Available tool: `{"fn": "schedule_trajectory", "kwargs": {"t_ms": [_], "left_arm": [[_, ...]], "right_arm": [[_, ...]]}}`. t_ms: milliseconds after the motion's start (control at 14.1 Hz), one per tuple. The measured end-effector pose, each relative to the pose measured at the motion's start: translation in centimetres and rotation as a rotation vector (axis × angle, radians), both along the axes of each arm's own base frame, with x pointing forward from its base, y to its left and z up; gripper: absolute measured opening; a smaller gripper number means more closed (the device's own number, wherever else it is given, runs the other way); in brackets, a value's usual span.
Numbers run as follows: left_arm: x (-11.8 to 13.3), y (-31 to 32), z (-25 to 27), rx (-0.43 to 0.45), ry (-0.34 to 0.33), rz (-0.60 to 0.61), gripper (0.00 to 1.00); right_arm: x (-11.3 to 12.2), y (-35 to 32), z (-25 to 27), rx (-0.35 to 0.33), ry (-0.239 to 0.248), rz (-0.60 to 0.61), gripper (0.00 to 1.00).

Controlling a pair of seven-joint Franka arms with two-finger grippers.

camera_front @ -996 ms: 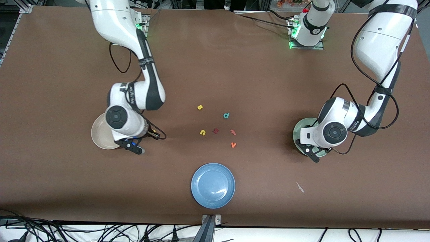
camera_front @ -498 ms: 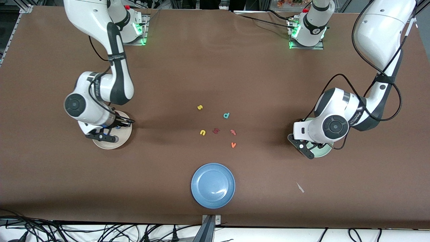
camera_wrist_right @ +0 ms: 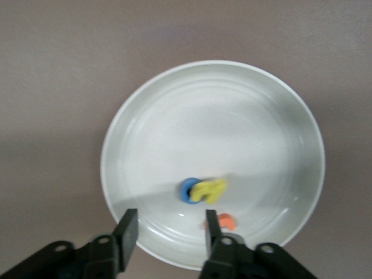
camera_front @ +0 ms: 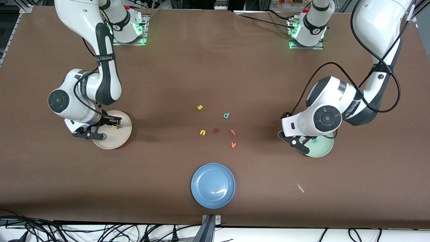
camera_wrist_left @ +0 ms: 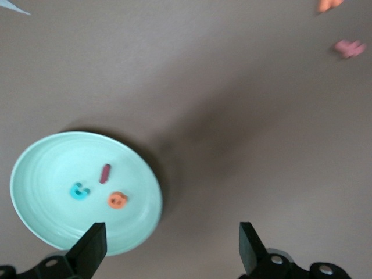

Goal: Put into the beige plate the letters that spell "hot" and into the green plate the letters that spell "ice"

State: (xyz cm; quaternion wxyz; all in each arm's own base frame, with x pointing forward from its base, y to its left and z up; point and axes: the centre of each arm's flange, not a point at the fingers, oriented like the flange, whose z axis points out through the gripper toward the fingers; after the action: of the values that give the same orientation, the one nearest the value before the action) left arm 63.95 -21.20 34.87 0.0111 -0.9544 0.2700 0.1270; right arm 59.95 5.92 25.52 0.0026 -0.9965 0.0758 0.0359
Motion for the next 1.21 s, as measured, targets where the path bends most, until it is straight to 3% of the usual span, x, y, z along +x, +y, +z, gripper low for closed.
{"fn": "schedule_trajectory", "kwargs": {"t_ms": [284, 711, 853, 924, 1067, 1209], "left_arm": [[-0.4, -1.3, 4.4, 0.009, -0.016, 0.077, 1.0], [-1.9, 0.7, 11.1, 0.052, -0.049, 0.151, 1.0], [-2.1, 1.5, 12.9, 0.025, -0.055, 0.184, 1.0], [-2.2, 2.2, 13.8, 0.016, -0.062, 0.208, 1.0], [-2.2, 4.2, 15.8, 0.015, -0.085, 0.272, 1.0], [-2.3, 6.6, 18.0, 0.008, -0.112, 0.347, 1.0]], "right_arm": [[0.7, 2.3, 1.3, 0.017, 0.028, -0.095, 1.0], [1.0, 4.2, 2.2, 0.025, 0.049, -0.16, 1.0], [1.3, 5.8, 2.8, 0.048, 0.058, -0.2, 1.0], [1.3, 6.4, 2.8, 0.048, 0.072, -0.181, 1.0], [1.6, 5.3, 3.6, -0.016, 0.077, -0.068, 1.0], [2.0, 3.8, 6.7, -0.03, 0.031, 0.008, 1.0]]}}
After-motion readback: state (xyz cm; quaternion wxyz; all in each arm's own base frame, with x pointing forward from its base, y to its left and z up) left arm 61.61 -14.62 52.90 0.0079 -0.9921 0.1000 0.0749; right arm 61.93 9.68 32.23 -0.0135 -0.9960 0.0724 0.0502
